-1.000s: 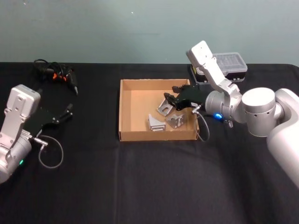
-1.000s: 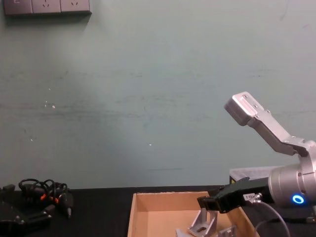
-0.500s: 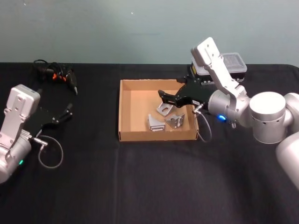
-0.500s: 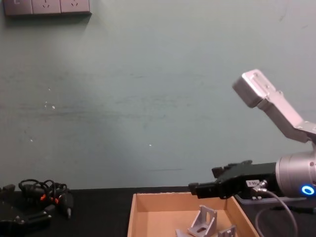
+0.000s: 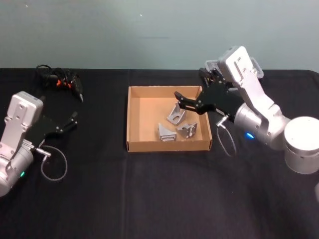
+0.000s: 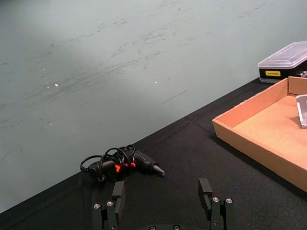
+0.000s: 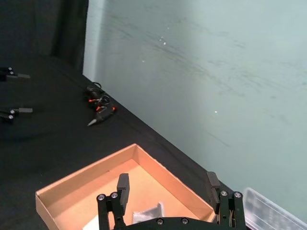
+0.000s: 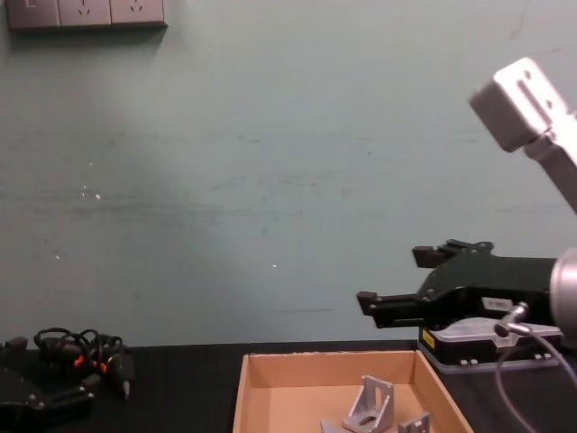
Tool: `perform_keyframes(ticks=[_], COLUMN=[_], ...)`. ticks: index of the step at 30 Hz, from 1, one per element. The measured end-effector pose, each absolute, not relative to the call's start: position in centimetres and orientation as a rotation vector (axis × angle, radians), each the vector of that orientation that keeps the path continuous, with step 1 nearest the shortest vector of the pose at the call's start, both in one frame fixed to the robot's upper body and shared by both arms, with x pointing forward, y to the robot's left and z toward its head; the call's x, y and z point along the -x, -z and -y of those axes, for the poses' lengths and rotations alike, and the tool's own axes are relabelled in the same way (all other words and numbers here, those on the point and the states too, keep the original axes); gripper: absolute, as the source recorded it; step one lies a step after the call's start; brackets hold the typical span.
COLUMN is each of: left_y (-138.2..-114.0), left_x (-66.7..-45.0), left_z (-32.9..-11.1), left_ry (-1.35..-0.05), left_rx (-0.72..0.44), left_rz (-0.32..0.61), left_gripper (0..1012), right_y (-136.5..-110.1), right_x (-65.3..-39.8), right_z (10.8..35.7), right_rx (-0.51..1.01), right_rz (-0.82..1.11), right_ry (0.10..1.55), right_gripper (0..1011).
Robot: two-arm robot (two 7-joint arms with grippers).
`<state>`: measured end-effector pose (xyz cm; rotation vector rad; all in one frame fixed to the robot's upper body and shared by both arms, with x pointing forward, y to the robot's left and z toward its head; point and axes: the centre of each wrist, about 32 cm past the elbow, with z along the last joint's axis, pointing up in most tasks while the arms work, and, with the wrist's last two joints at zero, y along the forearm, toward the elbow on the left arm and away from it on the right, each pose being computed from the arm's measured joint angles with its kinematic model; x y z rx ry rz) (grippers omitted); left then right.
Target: Use one hand to pick up the angle iron from the table and place it into the box.
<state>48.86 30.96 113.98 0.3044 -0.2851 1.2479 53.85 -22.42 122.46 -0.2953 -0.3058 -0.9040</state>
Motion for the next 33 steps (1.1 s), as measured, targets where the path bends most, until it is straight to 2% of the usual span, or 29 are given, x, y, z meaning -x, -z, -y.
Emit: perform_keyframes(ticks=[15,22,33], left_y=[-114.0,-114.0,-114.0], left_x=[-48.9,-48.9,-48.9], left_z=[-31.0,-31.0,-31.0], left_ry=[-1.248,-1.248,-1.248], left_rx=[-0.304,-0.304,-0.304], left_rz=[0.285,0.285,0.285], left_gripper=[1000,1000,1000], right_y=[-120.4,-119.4,-119.6], right_x=[-48.8,-48.1,-48.2], right_z=[25.5,25.5,25.5], right_rx=[0.339,0.365,0.360], right_rz=[0.329,0.304,0.307], right_ry=[1.052,1.084,1.081], right_gripper=[1003,1003,1003])
